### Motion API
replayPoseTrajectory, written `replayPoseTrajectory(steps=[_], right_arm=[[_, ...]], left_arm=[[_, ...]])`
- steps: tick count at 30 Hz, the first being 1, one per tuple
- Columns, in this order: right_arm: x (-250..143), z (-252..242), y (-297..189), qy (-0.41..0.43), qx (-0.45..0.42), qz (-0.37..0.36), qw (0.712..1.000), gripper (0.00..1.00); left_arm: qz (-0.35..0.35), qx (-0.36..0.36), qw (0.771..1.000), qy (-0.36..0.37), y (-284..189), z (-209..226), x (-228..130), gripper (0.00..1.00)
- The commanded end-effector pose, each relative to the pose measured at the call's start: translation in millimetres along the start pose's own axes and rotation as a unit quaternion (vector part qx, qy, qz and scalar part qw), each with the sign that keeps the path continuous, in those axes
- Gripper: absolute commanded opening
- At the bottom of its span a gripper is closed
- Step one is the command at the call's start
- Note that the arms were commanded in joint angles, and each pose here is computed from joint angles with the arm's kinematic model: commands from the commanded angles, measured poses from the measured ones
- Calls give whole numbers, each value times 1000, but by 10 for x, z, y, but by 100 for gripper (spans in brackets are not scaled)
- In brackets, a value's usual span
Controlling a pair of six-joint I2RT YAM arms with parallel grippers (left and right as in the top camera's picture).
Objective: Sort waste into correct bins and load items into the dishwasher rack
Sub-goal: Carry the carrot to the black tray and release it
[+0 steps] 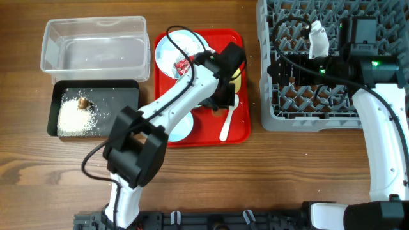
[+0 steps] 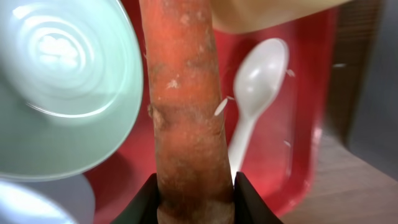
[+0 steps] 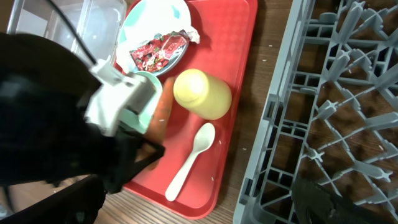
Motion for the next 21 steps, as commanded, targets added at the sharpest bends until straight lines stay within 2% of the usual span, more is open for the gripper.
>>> replayPoseTrajectory(steps=[1, 7, 10, 14, 17, 21], right_arm=[[52, 14, -7, -12, -2, -5, 1000, 99], [49, 14, -7, -11, -2, -4, 1000, 99], [51, 14, -7, -11, -2, -4, 1000, 99], [50, 14, -7, -11, -2, -4, 1000, 99], [51, 14, -7, -11, -2, -4, 1000, 99], [46, 13, -7, -11, -2, -3, 1000, 100]], left_arm=[[-69, -27, 997, 16, -677, -24, 158, 15], [-90, -14, 995, -50, -1189, 587, 143, 15], [-77, 46, 989, -121, -1332, 1287, 68, 16], [-25, 125, 969, -209, -1364, 2137, -193, 15], [2, 150, 951, -270, -1351, 2617, -374, 13], [37, 156, 929, -332, -1233, 3037, -623, 10]])
Point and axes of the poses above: each gripper's point midway between its finger pads, its own y axis out along the fingers, its own z axis along the line the jaws close on, x = y × z, the point moved 1 cm from there along -y, back along the fingers, and after that the axes turned 4 degrees about y, right-handed, at the moved point
